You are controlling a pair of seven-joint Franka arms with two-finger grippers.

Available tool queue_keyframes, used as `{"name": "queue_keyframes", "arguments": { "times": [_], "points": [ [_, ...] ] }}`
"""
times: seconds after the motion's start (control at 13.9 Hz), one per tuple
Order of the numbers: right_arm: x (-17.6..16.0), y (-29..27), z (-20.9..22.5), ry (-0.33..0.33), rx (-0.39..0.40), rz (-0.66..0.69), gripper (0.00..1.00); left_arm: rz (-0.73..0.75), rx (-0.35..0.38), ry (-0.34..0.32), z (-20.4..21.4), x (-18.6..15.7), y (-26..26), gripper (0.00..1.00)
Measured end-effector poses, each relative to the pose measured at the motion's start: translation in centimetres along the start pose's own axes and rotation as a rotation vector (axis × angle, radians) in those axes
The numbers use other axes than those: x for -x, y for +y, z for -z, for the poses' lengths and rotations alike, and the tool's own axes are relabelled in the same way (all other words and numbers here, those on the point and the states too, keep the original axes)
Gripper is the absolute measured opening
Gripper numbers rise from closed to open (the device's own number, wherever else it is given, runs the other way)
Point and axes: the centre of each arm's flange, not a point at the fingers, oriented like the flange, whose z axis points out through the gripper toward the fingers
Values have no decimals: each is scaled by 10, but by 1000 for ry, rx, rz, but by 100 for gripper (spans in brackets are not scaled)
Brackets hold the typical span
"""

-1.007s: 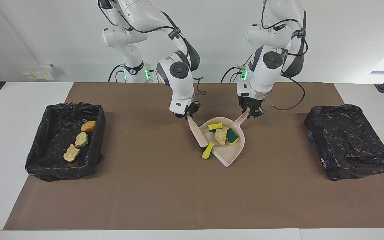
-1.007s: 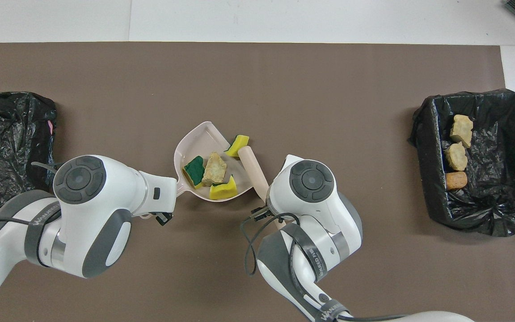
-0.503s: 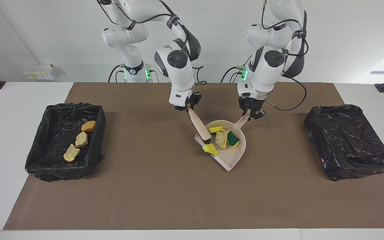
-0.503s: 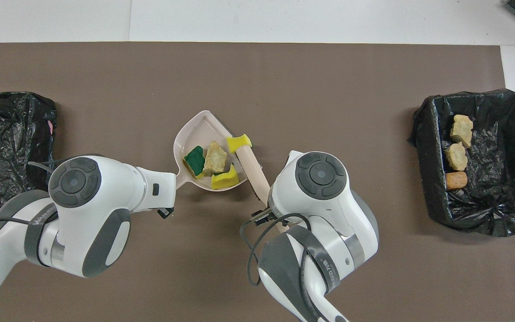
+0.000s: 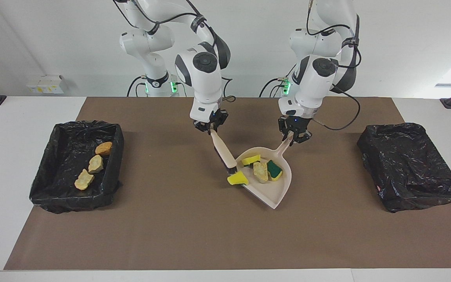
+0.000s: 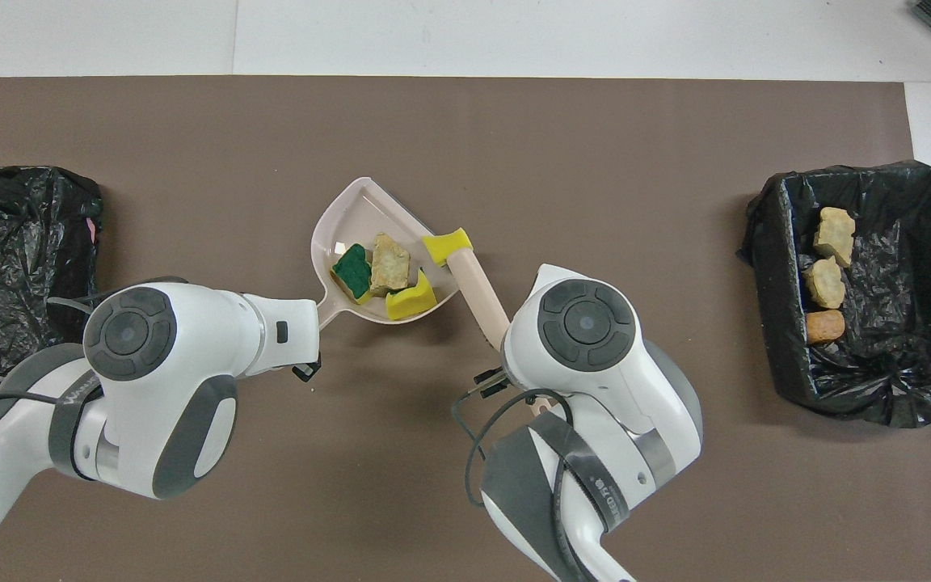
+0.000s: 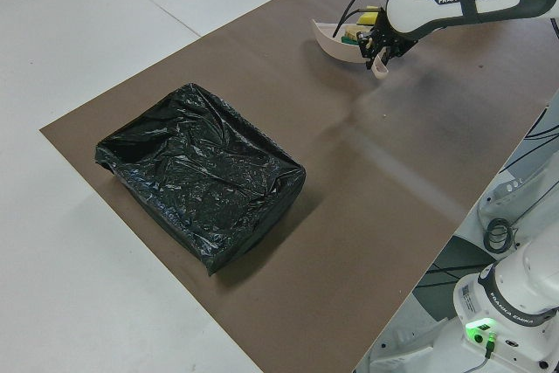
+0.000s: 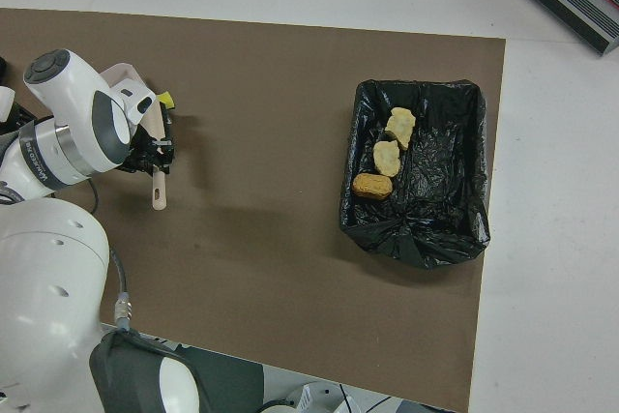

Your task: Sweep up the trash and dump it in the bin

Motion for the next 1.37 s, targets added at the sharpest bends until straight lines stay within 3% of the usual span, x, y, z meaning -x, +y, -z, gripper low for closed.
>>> {"name": "queue_keyframes", "arguments": {
  "times": [0.43,0.79,1.01,1.37],
  "points": [
    [5,-14,-2,-35,11,30,25,15,14,0,-2,1,1,32],
    [-2,14,2,-22,27,-7,25,-8,56,-87,-11,12,6,32],
    [-11,39,-11,-16,19,-45,25,-20,70,-114,-13,15,8,32],
    [-28,19,-47,-18,24,10,25,-23,73,-119,-13,17,8,32]
  ]
}}
